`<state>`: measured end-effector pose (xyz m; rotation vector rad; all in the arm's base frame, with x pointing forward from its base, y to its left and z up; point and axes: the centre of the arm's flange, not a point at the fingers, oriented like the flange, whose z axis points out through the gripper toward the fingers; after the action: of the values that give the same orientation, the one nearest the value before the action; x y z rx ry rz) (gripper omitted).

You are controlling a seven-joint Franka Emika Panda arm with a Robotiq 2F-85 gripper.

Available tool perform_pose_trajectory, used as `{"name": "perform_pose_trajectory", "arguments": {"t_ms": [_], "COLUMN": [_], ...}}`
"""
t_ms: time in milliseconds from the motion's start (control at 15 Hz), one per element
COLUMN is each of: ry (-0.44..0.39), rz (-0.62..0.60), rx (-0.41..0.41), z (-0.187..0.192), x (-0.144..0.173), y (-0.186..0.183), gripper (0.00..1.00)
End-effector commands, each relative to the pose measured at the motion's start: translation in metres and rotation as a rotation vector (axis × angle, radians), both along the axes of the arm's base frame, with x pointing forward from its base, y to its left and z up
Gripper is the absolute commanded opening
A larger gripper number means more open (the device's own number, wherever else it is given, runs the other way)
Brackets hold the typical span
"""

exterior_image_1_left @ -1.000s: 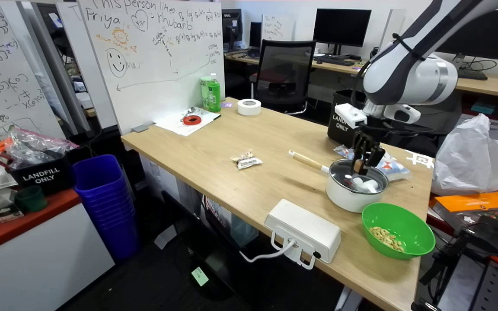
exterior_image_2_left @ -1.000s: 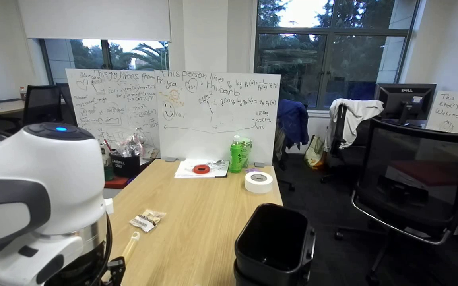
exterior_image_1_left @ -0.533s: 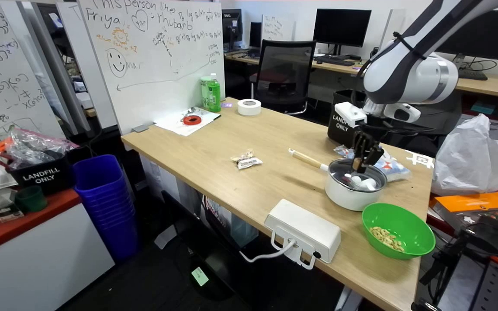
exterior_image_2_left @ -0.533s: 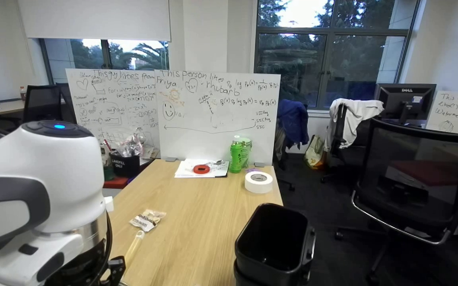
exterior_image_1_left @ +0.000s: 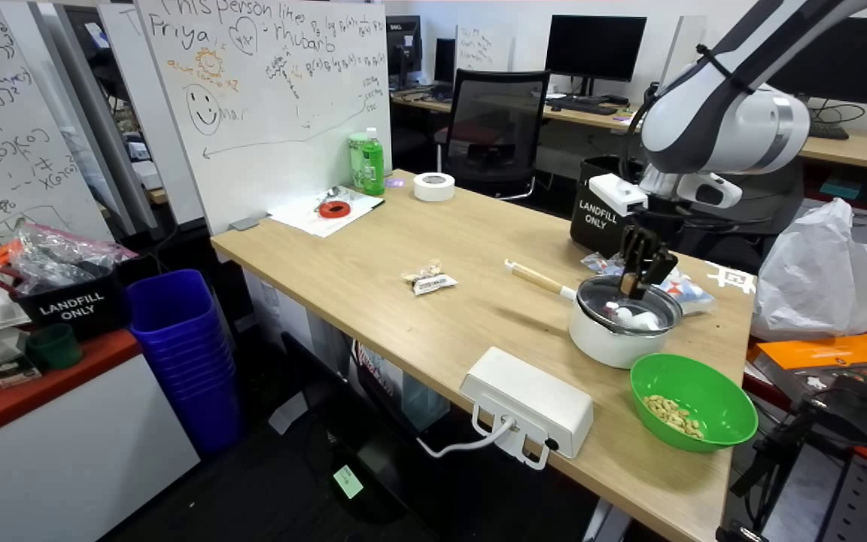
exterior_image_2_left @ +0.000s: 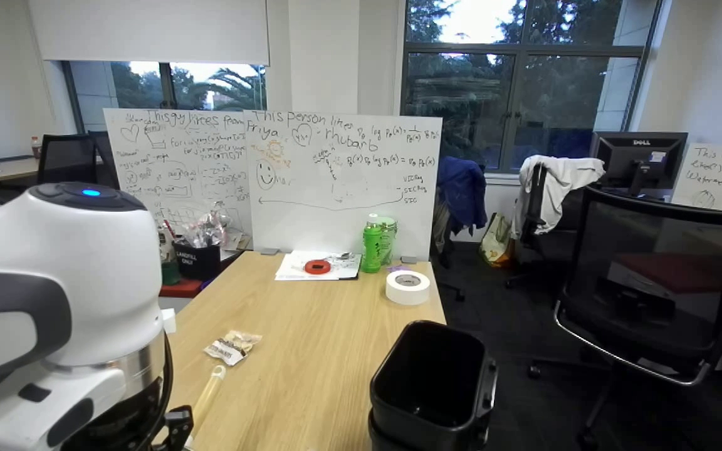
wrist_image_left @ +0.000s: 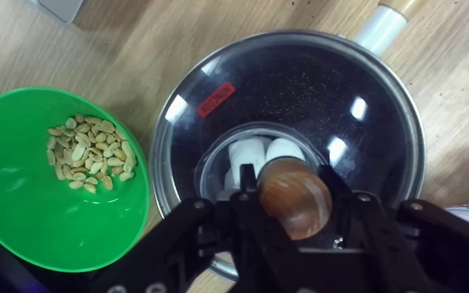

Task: Remove the lid from the pot and put it on the table

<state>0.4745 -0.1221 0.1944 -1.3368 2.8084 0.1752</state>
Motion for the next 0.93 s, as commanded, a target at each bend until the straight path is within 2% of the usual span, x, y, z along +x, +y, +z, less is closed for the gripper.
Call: {"name": "perform_pose_trajectory", "arguments": {"t_ms": [0,267,467,867], "ry": [-0.013,-0.041,-0.077,-0.083], "rz": [0.028,0.063,0.170,0.368], "rx": [0.019,0.043,0.035,0.059], "z": [0.020,0.033,0.040,0.047], "x": [-0.009,-0.005,0.002,0.028], "y": [0.001,0.010,0.030,0.088], "gripper": [0.16,0.16,0.16,0.16]}}
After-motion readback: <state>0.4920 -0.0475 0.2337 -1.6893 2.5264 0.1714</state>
